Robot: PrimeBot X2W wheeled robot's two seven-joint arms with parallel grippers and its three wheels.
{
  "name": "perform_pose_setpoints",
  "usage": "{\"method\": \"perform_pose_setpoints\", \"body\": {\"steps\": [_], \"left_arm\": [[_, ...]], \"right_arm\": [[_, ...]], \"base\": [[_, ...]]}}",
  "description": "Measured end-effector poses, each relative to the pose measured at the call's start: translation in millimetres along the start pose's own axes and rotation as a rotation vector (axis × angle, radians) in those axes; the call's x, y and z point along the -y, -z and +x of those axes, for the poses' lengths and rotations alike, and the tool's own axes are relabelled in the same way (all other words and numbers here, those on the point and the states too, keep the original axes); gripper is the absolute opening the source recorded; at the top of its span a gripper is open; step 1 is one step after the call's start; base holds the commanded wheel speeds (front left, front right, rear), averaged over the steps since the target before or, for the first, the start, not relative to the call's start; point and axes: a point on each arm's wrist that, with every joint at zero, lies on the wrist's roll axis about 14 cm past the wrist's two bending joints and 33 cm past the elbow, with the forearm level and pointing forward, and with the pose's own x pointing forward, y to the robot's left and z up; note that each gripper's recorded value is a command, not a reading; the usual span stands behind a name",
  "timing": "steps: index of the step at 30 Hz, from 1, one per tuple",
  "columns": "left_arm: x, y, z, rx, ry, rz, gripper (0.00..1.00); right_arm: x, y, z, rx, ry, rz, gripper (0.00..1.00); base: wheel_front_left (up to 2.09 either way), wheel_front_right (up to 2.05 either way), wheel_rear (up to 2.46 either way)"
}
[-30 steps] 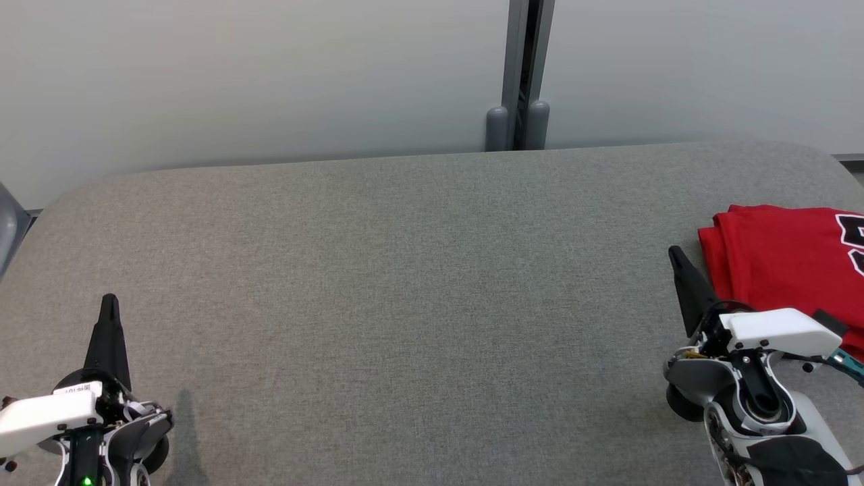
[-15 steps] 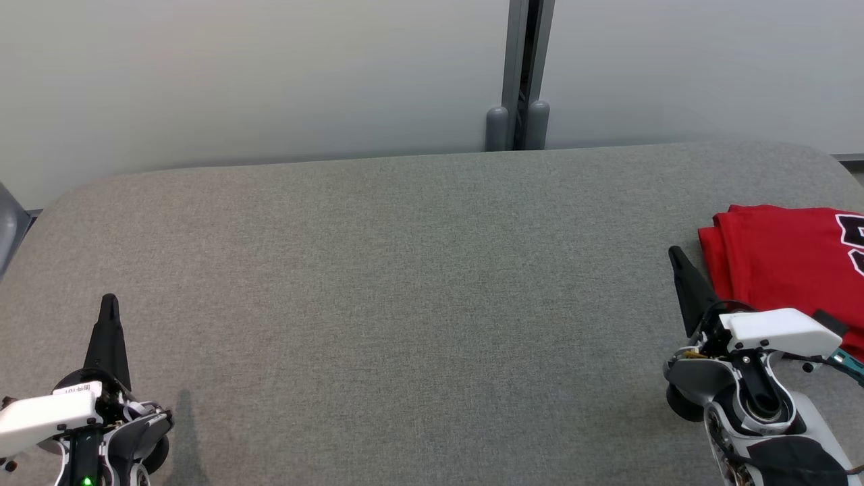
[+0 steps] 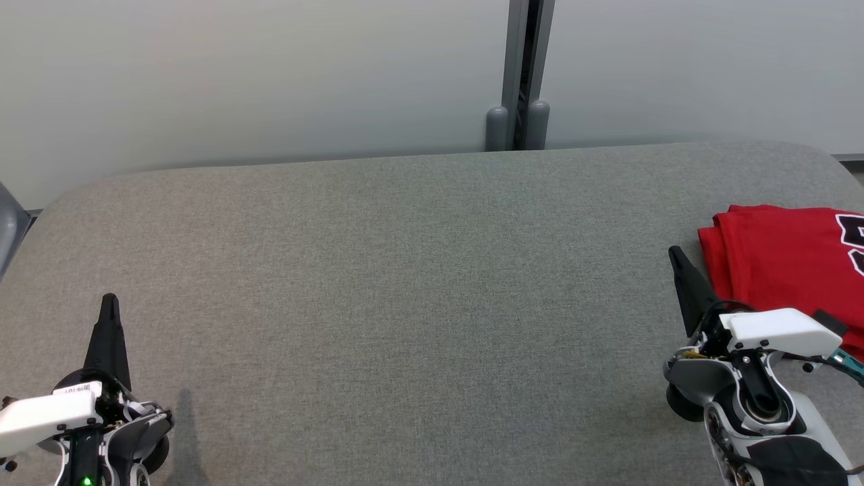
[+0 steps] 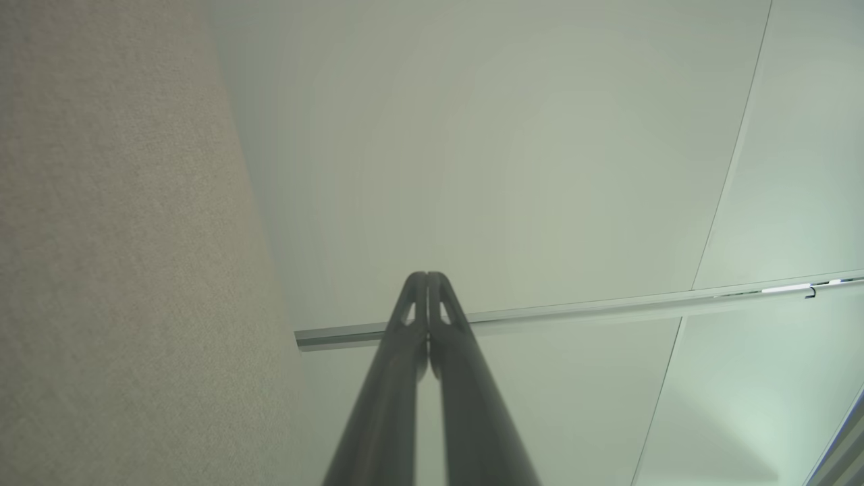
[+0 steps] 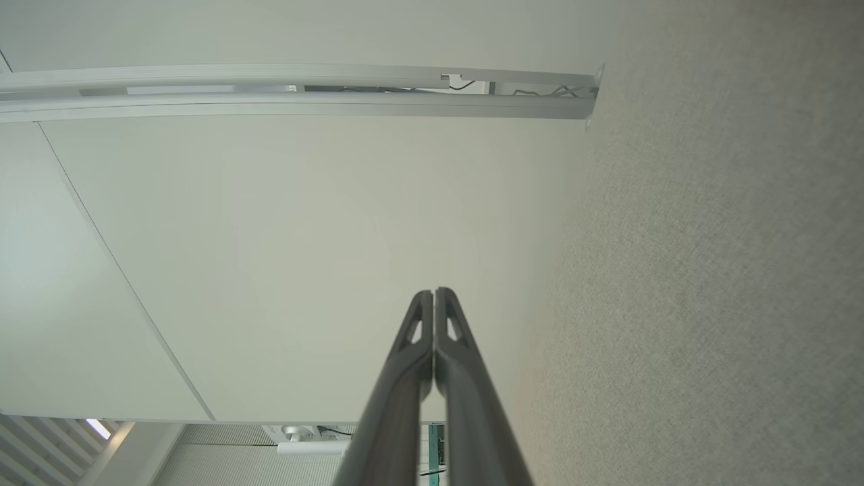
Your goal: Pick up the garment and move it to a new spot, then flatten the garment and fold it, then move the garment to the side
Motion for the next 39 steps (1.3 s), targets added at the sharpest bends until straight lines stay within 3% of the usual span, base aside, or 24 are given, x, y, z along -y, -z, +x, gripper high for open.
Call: {"method": "perform_pose_setpoints", "body": {"steps": [39], "left_arm": [[-0.1, 0.0, -0.1, 0.000, 0.000, 0.002, 0.00]], "right_arm": [[0.0, 0.0, 0.0, 0.000, 0.000, 0.000, 0.00]], "base": [[0.00, 0.00, 0.00]]}}
